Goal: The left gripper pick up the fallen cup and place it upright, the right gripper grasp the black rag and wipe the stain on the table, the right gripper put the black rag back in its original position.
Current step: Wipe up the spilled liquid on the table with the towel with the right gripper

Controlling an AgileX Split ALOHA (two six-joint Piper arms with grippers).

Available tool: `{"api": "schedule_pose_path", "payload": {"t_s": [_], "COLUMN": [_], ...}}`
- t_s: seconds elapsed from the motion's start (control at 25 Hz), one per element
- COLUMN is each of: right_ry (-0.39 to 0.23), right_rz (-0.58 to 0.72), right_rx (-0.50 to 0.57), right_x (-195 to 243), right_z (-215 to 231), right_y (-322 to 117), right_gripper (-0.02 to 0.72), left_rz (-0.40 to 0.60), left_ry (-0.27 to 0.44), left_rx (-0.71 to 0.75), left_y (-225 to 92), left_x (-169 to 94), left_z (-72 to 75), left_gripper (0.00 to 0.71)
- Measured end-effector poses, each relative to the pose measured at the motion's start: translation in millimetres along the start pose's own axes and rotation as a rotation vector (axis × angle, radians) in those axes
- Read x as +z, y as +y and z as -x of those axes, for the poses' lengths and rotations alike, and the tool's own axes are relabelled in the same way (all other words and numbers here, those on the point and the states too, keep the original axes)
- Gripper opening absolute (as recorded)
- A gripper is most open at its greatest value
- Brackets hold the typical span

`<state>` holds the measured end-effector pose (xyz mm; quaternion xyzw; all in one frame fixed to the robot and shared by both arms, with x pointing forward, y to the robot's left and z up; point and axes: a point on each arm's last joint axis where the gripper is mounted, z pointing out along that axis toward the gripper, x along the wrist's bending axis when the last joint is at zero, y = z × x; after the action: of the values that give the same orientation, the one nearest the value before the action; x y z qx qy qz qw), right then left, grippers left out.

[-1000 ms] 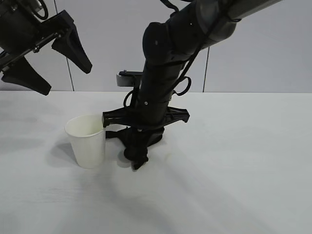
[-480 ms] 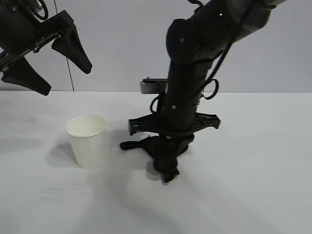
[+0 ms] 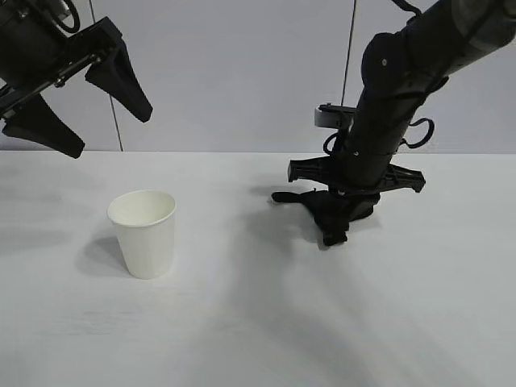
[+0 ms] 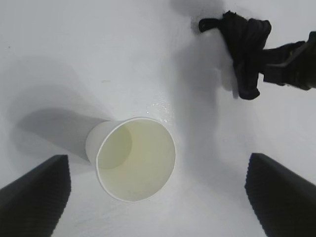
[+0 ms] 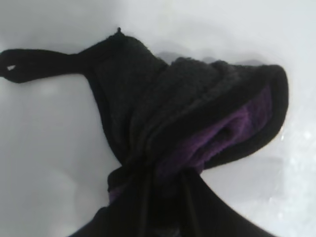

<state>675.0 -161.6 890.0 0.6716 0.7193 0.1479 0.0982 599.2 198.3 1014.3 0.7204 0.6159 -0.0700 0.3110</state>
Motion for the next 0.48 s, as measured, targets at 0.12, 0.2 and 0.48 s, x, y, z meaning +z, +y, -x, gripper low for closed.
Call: {"api": "schedule_pose_path", "payload": {"t_s": [0.12, 0.2, 0.48], "right_ry": [0.003, 0.028, 0.092], "right_rz": [-0.004, -0.014, -0.121], "right_rx": [-0.068, -0.095, -0.167], "right_x": [-0.1, -2.0, -15.8], "right_z": [-16.5, -34.9, -79.7], "right_y": [4.1, 0.6, -25.4], "right_gripper": [0.075, 0.075, 0.074], "left_rz": [-0.002, -0.005, -0.009], "left_ry": [-0.001, -0.002, -0.003], "left_rx": [0.0, 0.0, 0.0], "left_y": [-0.2, -0.4, -0.8], "left_x": [0.0, 0.0, 0.0], "left_z": [0.1, 0.2, 0.3], "left_gripper": [0.693, 0.693, 0.693]}}
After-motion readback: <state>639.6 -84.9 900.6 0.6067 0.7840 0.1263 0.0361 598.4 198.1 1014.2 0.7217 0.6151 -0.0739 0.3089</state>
